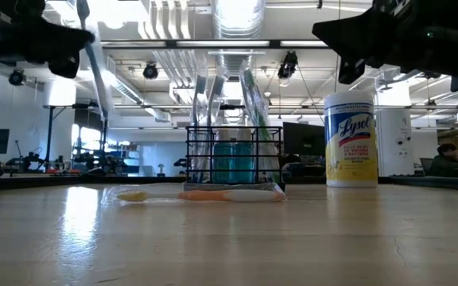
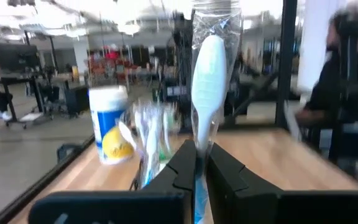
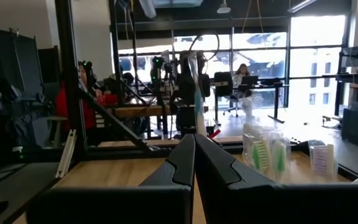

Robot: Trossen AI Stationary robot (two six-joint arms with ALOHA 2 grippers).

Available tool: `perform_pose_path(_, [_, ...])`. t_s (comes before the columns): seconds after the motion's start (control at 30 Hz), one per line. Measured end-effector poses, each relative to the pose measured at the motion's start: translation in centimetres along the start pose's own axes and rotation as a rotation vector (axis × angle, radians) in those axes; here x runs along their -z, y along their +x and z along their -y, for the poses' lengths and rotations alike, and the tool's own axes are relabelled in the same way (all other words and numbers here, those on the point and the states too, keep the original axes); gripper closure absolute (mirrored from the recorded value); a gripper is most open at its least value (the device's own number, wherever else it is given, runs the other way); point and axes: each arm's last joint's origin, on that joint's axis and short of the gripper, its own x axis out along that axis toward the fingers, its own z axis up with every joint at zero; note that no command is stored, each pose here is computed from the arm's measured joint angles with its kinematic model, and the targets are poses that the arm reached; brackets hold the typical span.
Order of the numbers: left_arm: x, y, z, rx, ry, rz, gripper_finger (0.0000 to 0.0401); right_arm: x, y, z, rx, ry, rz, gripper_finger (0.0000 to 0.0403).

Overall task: Pick & Place toothbrushing station
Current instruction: Put the blue toothbrush into the black wire organizer

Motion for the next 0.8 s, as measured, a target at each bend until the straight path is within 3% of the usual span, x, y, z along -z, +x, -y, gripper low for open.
perform_pose_path(0.17, [-1.0, 0.7, 0.0, 0.024, -0.033, 0.085, 0.0384, -0.2, 0.2, 0.0, 0.006, -0.023, 0.007, 0.0394])
perform_pose_path(0.4, [-1.1, 3.2, -0.2, 0.072, -0.028, 0.098, 0.0384, -0.3, 0.9, -0.1, 0.012, -0.049, -0.013, 0.0394])
perform_pose_path(0.8, [-1.4, 9.6, -0.8, 0.132, 0.050, -0.076, 0.0384, -0.5, 1.5, -0.3, 0.013, -0.068, -0.019, 0.0394])
